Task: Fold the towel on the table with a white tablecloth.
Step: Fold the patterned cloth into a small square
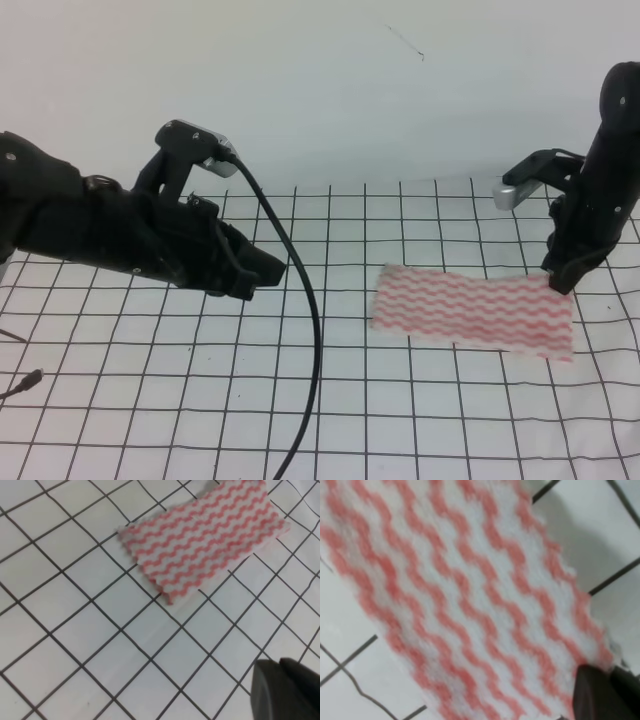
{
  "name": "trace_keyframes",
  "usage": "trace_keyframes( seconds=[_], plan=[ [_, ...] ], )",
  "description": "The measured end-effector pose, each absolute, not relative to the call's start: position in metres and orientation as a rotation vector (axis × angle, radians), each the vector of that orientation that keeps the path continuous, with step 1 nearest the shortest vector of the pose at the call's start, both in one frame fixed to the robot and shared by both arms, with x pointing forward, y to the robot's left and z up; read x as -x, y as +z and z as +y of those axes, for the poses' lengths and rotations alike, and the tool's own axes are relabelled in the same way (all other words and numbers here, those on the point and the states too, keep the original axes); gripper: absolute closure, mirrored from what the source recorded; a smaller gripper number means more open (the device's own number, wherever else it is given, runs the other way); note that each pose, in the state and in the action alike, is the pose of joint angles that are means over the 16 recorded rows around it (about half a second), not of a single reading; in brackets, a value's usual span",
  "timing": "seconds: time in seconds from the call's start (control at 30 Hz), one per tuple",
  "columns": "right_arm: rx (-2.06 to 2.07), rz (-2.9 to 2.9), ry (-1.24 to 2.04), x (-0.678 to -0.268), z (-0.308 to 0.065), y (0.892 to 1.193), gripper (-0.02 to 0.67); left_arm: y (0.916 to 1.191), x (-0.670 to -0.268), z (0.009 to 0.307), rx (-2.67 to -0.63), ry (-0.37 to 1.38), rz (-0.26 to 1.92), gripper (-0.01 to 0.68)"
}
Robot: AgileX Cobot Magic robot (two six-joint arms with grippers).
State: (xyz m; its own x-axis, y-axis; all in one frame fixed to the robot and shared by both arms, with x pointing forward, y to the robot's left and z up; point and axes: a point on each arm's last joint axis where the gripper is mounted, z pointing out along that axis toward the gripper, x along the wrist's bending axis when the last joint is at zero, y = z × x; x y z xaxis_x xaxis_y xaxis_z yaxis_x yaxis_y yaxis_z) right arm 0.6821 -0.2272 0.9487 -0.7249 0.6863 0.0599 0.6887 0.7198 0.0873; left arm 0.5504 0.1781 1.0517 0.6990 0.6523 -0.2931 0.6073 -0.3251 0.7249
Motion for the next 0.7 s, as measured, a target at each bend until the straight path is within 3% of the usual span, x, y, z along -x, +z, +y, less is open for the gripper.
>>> trace_keyframes(
  seconds=[0.37,0.7],
  plan=[
    [1.19,-2.904,-0.133,-0.684,-0.2295,0.9468,0.636,1.0516,-0.5502,0.178,-2.027,0.062,0.964,0.674],
    [1.277,-2.888,-0.138,-0.6864,-0.2316,0.946,0.529,1.0516,-0.55,0.1779,-2.027,0.058,0.965,0.674]
  ],
)
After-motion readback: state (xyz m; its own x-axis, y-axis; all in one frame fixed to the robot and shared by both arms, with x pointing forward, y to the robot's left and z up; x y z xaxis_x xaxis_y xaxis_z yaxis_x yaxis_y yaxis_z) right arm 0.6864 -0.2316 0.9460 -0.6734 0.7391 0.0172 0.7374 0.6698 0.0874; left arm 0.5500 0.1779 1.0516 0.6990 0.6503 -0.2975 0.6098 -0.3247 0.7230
